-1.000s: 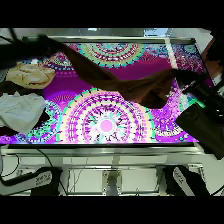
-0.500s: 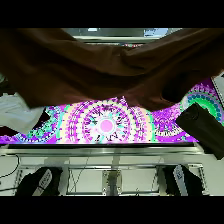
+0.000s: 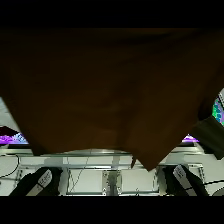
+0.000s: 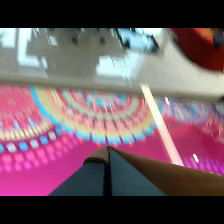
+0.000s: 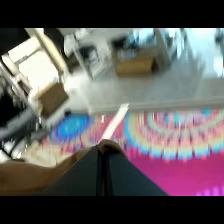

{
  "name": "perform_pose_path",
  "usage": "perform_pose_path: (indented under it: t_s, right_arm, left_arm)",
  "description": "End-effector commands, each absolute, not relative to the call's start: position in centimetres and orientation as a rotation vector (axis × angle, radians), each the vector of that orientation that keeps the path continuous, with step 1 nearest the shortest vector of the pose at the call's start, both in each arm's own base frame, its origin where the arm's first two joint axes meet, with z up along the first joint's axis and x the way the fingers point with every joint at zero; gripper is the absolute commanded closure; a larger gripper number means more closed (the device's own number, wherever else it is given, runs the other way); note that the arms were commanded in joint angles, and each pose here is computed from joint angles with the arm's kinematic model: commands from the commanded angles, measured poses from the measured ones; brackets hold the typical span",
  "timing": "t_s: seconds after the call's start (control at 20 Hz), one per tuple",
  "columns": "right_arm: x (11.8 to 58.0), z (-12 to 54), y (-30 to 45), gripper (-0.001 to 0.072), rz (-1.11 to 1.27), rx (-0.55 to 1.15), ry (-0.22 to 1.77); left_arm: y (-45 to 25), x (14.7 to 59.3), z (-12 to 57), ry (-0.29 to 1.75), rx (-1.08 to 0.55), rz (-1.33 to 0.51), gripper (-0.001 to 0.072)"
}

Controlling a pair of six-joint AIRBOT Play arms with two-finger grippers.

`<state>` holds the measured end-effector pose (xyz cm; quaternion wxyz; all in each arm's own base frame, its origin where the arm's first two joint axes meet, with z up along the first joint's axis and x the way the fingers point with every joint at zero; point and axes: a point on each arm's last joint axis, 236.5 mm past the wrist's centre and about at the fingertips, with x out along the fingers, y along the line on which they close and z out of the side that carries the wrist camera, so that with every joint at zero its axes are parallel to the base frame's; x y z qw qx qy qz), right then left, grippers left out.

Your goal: Fold the shirts.

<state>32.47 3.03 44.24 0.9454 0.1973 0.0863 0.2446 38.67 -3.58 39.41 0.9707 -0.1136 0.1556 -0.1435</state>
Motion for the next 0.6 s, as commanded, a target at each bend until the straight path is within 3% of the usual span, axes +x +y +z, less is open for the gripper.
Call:
perform_pose_path:
  t_s: [0.0, 0.1, 0.25, 0.4, 0.55]
  right_arm:
    - [39.7, 29.6, 2.9, 0.0693, 0.393, 0.352, 0.579]
    - [44.2, 20.6, 2.6, 0.0693, 0.287, 0.321, 0.753]
    - [49.6, 12.1, 2.6, 0.0693, 0.252, 0.410, 0.847]
    - [54.1, 6.0, 1.8, 0.0692, 0.196, 0.532, 0.850]
    - [57.4, 3.4, 2.0, 0.0654, 0.158, 0.671, 0.790]
  left_arm:
    - [-7.2, 45.4, 27.2, 0.656, -0.244, -0.387, 0.0700]
    - [-7.8, 49.0, 18.2, 0.853, -0.205, -0.346, 0.0700]
    - [-4.4, 52.8, 6.3, 1.062, -0.245, -0.110, 0.0699]
    - [-2.6, 56.3, 0.3, 1.054, -0.314, 0.000, 0.0698]
    - [-3.5, 59.7, 0.3, 0.929, -0.413, -0.014, 0.0668]
